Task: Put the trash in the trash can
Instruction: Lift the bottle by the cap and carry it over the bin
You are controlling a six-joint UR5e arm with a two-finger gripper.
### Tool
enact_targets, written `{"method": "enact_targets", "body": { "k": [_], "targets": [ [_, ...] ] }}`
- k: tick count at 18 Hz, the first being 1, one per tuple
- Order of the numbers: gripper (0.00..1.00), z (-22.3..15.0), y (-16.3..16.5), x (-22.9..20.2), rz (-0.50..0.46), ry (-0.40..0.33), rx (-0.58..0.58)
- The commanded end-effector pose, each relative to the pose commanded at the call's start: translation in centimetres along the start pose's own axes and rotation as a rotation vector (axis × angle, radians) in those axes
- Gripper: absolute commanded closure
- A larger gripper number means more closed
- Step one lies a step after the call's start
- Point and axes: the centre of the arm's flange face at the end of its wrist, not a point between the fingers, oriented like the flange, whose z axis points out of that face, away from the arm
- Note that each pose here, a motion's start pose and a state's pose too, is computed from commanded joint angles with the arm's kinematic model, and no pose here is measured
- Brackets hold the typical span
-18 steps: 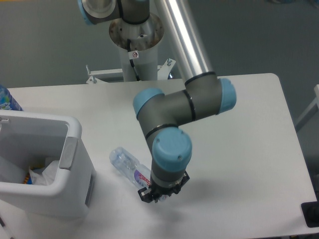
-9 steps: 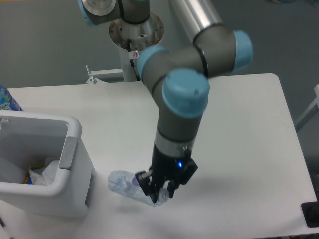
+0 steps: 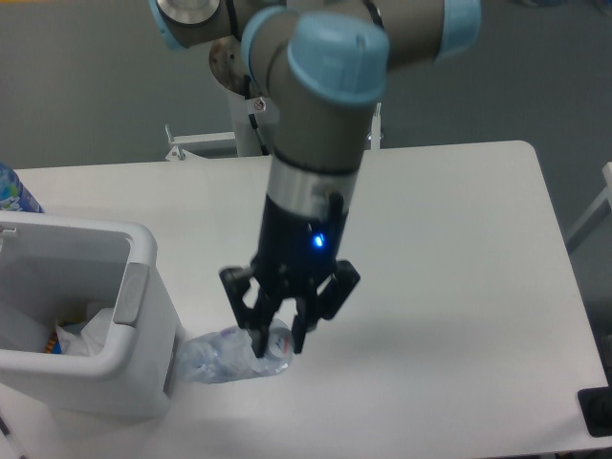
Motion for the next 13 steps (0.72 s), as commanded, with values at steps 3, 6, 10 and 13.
{"method": "enact_targets", "body": {
  "k": [3, 6, 10, 13],
  "targets": [
    [0.97, -2.8, -0.2, 1.2, 0.021, 0.002, 0.055],
    [0.97, -5.4, -0.2, 2.3, 0.024, 0.006, 0.096],
    [0.97, -8.3, 0.2, 3.9, 0.007, 0.029, 0.131],
    [0.97, -9.8, 0.5, 5.2, -0.002, 0.084, 0.142]
  ]
}}
